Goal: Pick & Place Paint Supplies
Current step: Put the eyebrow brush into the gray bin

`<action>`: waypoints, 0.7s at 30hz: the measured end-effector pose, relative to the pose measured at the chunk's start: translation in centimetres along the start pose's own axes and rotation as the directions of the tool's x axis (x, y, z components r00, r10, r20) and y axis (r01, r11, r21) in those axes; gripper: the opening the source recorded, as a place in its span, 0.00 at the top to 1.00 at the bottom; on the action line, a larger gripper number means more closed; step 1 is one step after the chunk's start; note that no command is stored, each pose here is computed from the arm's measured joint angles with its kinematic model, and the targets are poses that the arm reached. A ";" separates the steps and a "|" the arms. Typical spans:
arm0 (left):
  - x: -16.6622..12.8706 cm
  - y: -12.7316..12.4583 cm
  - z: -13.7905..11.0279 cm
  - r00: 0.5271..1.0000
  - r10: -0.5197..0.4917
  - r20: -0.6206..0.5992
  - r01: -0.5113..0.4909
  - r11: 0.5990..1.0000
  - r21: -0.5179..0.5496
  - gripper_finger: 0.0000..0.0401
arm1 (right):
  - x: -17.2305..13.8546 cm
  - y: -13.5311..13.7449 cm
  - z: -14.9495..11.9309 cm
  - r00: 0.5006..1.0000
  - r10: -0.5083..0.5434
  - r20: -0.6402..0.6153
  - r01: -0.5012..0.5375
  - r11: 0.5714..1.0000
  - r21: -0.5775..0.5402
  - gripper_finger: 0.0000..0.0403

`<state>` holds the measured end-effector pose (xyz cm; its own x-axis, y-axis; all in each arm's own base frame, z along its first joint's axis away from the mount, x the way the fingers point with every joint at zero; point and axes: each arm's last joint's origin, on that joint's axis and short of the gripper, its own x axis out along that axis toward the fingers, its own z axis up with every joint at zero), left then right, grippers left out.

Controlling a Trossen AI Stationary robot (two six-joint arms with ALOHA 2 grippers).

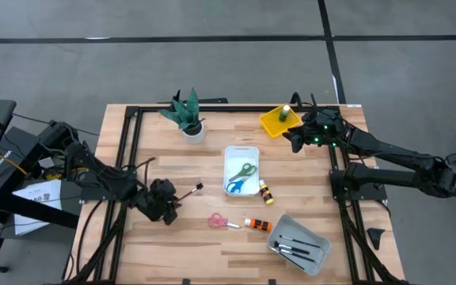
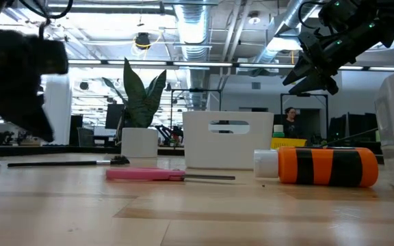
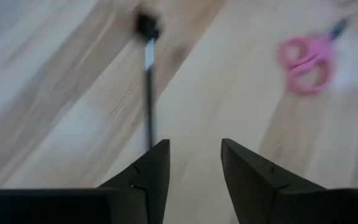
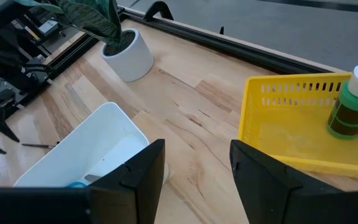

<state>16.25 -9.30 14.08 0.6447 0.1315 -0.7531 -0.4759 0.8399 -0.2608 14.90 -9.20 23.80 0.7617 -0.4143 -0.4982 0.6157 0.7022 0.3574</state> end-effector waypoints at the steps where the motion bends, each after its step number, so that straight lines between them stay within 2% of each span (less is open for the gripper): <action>1: 0.1 -0.1 0.3 1.000 -0.010 0.020 0.010 1.000 0.021 0.66 | 0.0 0.0 0.0 1.000 0.000 0.000 0.000 1.000 -0.002 0.56; 5: 0.7 0.2 1.6 0.994 0.025 0.108 -0.040 0.989 0.141 0.67 | 0.0 0.0 0.0 1.000 0.000 0.000 0.000 1.000 -0.009 0.56; 9: 1.6 1.1 2.9 0.987 0.081 0.137 -0.113 0.961 0.252 0.67 | 0.0 0.0 0.0 1.000 0.000 0.000 0.000 1.000 -0.011 0.56; 14: 2.9 1.9 4.5 0.986 0.087 0.142 -0.124 0.952 0.278 0.70 | 0.0 0.0 0.0 1.000 0.000 0.000 0.000 1.000 -0.020 0.56; 21: 5.3 2.7 5.7 0.988 0.073 0.138 -0.103 0.969 0.225 0.79 | 0.0 0.0 0.0 1.000 -0.001 -0.003 0.001 1.000 -0.027 0.56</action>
<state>21.79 -3.35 12.78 0.6846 0.2638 -0.6795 -0.3928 0.9188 -0.0390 14.89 -9.19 23.77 0.7606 -0.4130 -0.5008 0.6105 0.7173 0.3357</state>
